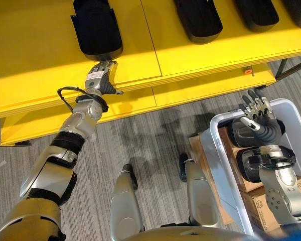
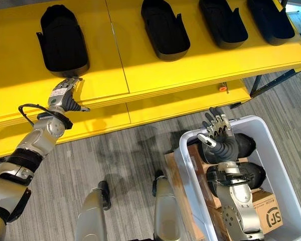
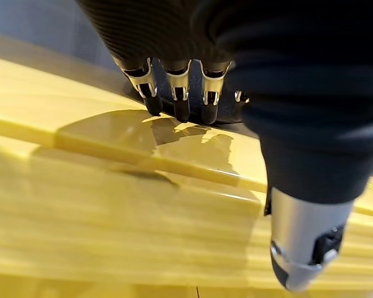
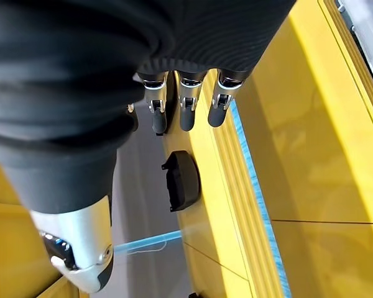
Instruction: Move parts from the plastic box to the shelf.
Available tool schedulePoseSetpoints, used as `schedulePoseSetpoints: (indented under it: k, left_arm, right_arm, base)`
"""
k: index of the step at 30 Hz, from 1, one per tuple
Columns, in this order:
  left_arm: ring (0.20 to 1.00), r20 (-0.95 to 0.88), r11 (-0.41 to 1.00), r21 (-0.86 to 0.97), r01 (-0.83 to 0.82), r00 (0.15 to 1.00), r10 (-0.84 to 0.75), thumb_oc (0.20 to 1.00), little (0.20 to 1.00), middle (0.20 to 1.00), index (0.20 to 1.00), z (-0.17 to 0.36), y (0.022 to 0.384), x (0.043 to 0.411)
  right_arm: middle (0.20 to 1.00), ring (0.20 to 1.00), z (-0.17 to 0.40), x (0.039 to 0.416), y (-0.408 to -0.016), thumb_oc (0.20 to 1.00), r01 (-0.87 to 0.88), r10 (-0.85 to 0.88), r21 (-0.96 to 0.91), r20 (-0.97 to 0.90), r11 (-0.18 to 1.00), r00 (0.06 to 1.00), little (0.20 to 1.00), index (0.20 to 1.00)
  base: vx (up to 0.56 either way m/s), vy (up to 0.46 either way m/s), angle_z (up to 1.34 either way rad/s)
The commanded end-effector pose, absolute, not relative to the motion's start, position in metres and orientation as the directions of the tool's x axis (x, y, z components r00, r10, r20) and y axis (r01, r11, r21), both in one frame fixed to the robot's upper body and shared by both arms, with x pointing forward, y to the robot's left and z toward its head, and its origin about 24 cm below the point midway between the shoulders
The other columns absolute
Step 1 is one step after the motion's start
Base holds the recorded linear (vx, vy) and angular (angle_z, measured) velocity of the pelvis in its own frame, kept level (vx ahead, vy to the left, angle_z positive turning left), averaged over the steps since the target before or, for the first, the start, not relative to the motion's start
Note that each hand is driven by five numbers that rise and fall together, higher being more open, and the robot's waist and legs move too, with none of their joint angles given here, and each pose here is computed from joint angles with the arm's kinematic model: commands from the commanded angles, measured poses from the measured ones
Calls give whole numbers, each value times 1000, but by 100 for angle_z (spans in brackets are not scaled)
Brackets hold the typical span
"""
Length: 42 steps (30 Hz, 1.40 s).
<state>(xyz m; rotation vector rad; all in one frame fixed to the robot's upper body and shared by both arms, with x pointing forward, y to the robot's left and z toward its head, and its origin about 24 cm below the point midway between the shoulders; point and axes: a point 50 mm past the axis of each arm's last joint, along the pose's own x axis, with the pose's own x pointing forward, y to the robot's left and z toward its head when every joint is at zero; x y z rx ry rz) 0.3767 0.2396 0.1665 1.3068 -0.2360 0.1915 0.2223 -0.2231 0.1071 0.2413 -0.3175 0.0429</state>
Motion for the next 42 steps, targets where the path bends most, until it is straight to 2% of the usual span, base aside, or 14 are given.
schedulePoseSetpoints:
  k: [1, 9, 12, 13, 15, 18, 19, 23, 25, 28, 32, 34, 39, 42]
  left_arm:
    - [1000, 309, 239, 920, -311, 950, 45, 1000, 1000, 1000, 1000, 188, 249, 385]
    - [1000, 314, 249, 918, -308, 949, 16, 1000, 1000, 1000, 1000, 191, 244, 385]
    - [1000, 299, 374, 886, -274, 954, -8, 1000, 1000, 1000, 1000, 176, 235, 379]
    - [1000, 310, 468, 840, -275, 951, 2, 1000, 1000, 1000, 1000, 168, 232, 374]
    - [1000, 280, 502, 833, -233, 960, -18, 1000, 1000, 1000, 1000, 153, 229, 365]
    - [1000, 199, 642, 758, -118, 978, -55, 1000, 1000, 1000, 1000, 109, 221, 337]
    - [1000, 169, 688, 724, -43, 979, -117, 1000, 1000, 1000, 1000, 94, 216, 315]
    - [1000, 126, 750, 660, 49, 977, -174, 1000, 1000, 1000, 1000, 80, 219, 284]
    - [1000, 67, 864, 486, 131, 980, -186, 1000, 1000, 1000, 1000, 65, 232, 248]
    - [1000, 75, 967, 222, 123, 987, -143, 1000, 1000, 1000, 1000, 64, 249, 217]
    - [1000, 170, 989, -107, 106, 982, -87, 1000, 1000, 1000, 1000, 72, 251, 200]
    - [1000, 230, 982, -145, 121, 969, -86, 1000, 1000, 1000, 1000, 81, 247, 199]
    - [1000, 324, 981, -15, 193, 929, -177, 1000, 1000, 1000, 1000, 108, 239, 207]
    - [1000, 313, 982, -71, 173, 939, -143, 1000, 1000, 1000, 1000, 103, 240, 208]
  right_arm:
    - [1000, 1000, 135, 210, -235, 1000, -79, 6, 149, 438, 986, 899, 1000, 1000]
    - [1000, 1000, 134, 209, -234, 1000, -87, 13, 149, 435, 985, 900, 1000, 1000]
    - [1000, 1000, 133, 210, -234, 1000, -82, 4, 163, 433, 983, 901, 1000, 1000]
    - [1000, 1000, 131, 211, -232, 1000, -88, 4, 176, 432, 980, 902, 1000, 1000]
    - [1000, 1000, 130, 211, -232, 1000, -80, -8, 187, 428, 979, 904, 1000, 1000]
    - [1000, 1000, 127, 213, -232, 1000, -67, -27, 207, 422, 976, 906, 1000, 1000]
    - [1000, 1000, 127, 214, -235, 1000, -52, -41, 208, 421, 977, 906, 1000, 1000]
    - [1000, 1000, 127, 216, -237, 1000, -50, -44, 207, 427, 977, 903, 1000, 1000]
    - [1000, 1000, 123, 217, -242, 1000, -35, -51, 199, 411, 979, 910, 1000, 1000]
    - [1000, 1000, 112, 212, -248, 1000, 5, -66, 168, 363, 986, 930, 1000, 1000]
    - [1000, 1000, 88, 207, -239, 1000, -34, -33, 237, 275, 971, 961, 1000, 1000]
    - [1000, 1000, 84, 203, -236, 1000, -49, -17, 252, 252, 967, 968, 1000, 1000]
    - [1000, 1000, 79, 205, -229, 1000, -79, 16, 261, 232, 962, 973, 1000, 1000]
    - [1000, 1000, 84, 213, -219, 1000, -126, 54, 275, 258, 953, 965, 1000, 1000]
  base:
    - [0, 0, 0]
    - [0, 0, 0]
    - [0, 0, 0]
    - [0, 0, 0]
    - [0, 0, 0]
    - [18, 2, 1]
    - [61, 15, 4]
    - [53, 24, 3]
    - [142, 90, 8]
    - [124, 104, 30]
    - [87, 226, 27]
    - [25, 308, 40]
    - [-96, 252, -21]
    - [-107, 213, -127]
